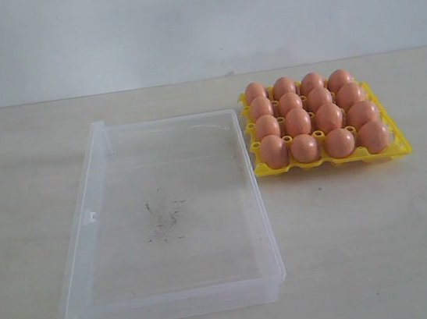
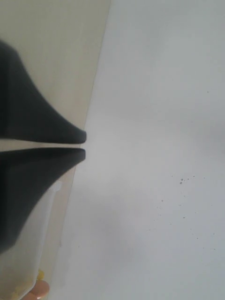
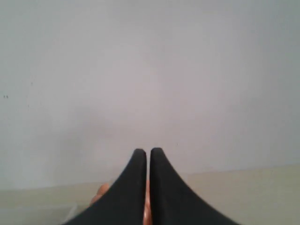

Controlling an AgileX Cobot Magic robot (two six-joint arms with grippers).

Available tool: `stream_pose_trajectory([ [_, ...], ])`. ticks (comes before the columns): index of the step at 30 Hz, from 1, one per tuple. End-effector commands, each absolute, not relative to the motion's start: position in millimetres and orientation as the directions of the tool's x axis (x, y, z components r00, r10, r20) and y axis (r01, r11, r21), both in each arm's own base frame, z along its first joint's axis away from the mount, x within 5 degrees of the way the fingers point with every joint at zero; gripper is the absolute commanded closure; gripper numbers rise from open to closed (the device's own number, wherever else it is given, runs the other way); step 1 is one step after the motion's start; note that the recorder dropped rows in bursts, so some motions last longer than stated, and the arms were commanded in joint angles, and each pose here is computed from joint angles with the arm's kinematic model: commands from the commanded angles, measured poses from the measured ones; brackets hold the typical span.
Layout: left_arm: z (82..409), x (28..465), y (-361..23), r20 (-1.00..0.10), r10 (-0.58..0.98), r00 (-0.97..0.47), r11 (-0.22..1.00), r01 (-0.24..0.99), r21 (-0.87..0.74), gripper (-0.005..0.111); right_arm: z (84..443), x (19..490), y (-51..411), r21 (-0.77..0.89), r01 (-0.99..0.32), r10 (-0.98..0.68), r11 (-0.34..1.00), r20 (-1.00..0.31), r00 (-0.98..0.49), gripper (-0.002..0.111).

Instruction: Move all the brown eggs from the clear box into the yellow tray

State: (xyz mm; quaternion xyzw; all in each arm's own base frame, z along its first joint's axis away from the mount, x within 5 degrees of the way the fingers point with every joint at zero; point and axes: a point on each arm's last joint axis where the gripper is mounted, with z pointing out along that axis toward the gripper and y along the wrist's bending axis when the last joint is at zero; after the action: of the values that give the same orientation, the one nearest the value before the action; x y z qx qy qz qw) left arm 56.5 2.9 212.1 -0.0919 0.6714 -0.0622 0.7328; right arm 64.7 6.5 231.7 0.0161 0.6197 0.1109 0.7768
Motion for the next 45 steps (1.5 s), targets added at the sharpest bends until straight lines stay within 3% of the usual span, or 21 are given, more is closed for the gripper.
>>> stream_pose_trajectory([
  [1,213,56,3,-0.973,-0.212,0.095,0.976,-0.027,-0.216,0.103,220,62,7,0.072,-0.125,0.087,0.99,-0.989,0.121,0.109],
  [12,213,56,3,-0.973,-0.212,0.095,0.976,-0.027,-0.216,0.103,209,56,6,-0.095,-0.101,-0.091,0.99,-0.995,0.047,0.109],
  [45,213,56,3,-0.973,-0.212,0.095,0.976,-0.027,-0.216,0.103,209,56,6,-0.088,-0.099,-0.083,0.991,-0.995,0.054,0.109],
])
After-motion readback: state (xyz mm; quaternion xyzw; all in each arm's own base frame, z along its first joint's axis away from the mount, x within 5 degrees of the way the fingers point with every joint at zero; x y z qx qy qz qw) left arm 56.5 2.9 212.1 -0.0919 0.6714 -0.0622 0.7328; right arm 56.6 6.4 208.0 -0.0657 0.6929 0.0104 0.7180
